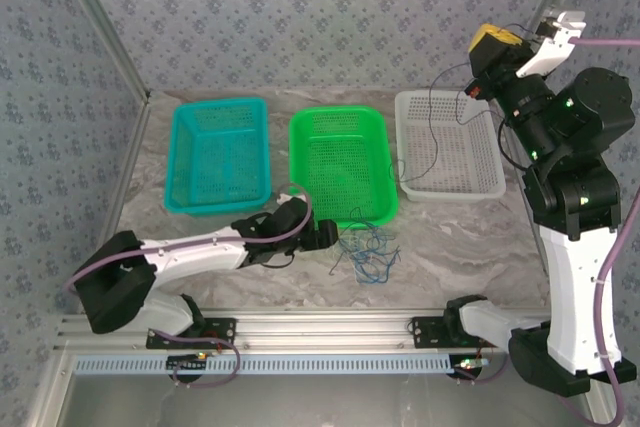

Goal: Untangle the cables

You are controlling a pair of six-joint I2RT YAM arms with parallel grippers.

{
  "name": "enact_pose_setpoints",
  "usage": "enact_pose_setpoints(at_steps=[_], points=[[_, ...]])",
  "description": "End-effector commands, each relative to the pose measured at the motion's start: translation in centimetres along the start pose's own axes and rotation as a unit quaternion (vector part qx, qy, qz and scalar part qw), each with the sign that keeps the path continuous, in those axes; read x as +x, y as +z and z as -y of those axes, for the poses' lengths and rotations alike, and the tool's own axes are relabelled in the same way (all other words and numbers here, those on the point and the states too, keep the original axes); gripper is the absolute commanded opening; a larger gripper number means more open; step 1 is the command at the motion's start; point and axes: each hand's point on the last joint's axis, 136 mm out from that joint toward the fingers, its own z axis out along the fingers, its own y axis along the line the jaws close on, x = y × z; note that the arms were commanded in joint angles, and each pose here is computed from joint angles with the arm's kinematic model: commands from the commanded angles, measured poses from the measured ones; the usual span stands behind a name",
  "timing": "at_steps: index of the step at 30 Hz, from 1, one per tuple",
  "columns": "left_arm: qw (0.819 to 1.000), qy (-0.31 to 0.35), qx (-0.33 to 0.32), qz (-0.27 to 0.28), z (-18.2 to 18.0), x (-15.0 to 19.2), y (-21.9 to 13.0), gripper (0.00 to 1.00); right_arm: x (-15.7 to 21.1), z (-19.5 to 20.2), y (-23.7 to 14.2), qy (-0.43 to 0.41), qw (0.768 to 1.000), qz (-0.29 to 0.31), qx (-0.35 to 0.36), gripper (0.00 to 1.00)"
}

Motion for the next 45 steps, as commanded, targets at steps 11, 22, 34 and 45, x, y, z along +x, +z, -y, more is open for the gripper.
enact_pose_setpoints(at_steps=[11,22,34,45], points=[[0.995,-0.027,0.03,0.094,2.1,-9.5,2.4,0.87,1.9,-0.8,-0.9,-0.003,0.999,-0.043,-0.027,0.0],[0.994,0.0,0.006,0.106,1.1,-11.7,3.2,0.87,1.6,2.3,0.7,-0.071,0.996,-0.032,0.038,0.0],[0.991,0.034,-0.012,0.13,-0.7,-10.5,-0.4,0.89,0.0,5.8,3.2,-0.082,0.994,-0.006,0.075,0.0],[0.988,0.059,-0.027,0.139,-1.2,-9.3,-2.0,0.91,3.7,10.4,6.8,-0.054,0.993,-0.045,0.094,0.0]])
